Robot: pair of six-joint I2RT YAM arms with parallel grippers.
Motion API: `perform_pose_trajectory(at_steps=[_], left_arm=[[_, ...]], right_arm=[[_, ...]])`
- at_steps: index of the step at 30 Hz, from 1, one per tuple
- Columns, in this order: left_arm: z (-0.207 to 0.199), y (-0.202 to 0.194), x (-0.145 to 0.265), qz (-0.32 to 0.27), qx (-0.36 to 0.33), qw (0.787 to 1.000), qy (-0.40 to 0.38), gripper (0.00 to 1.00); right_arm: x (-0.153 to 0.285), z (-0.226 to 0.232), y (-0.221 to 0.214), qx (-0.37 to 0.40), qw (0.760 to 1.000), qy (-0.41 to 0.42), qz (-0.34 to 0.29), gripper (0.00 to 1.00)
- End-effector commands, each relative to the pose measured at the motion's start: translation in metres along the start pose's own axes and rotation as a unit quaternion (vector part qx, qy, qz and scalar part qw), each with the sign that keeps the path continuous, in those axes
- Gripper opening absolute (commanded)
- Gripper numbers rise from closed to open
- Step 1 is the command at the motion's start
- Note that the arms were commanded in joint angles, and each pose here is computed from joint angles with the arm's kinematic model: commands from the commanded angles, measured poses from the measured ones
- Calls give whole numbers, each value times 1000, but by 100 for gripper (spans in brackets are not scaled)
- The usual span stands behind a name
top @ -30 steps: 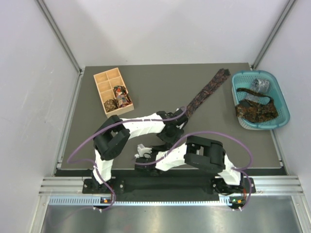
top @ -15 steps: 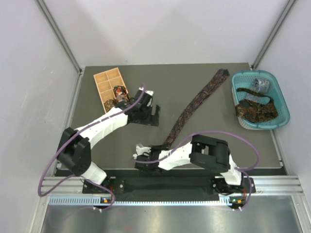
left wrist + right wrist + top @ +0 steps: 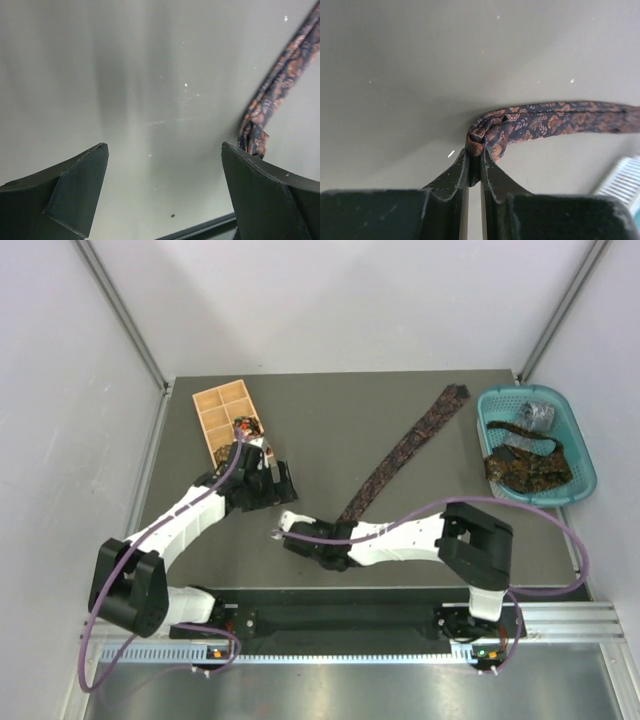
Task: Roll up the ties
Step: Roll the tie
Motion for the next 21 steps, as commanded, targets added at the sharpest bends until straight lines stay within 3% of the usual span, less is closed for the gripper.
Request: perform_pose_trajectory(at_steps=[1, 11, 21], left_arm=[[-8, 6, 7, -28, 19, 998, -61, 99], [5, 1, 0, -31, 35, 997, -62, 99], [11, -8, -2, -32, 10, 996, -81, 98]], right_arm=[[12, -20, 11, -63, 994, 65, -69, 0], [8, -51, 3, -154, 959, 205, -123, 1], [-1, -76, -6, -242, 883, 357, -185, 1]])
Point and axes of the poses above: each gripper's point midway between its finger pads, its own x axis back along the fingers, its own z axis along the line the jaws close on, y = z × x, the point moved 9 cm from there along x, back along the fingers, and after that the axes turned 10 degrees about x, right-handed, at the moved point
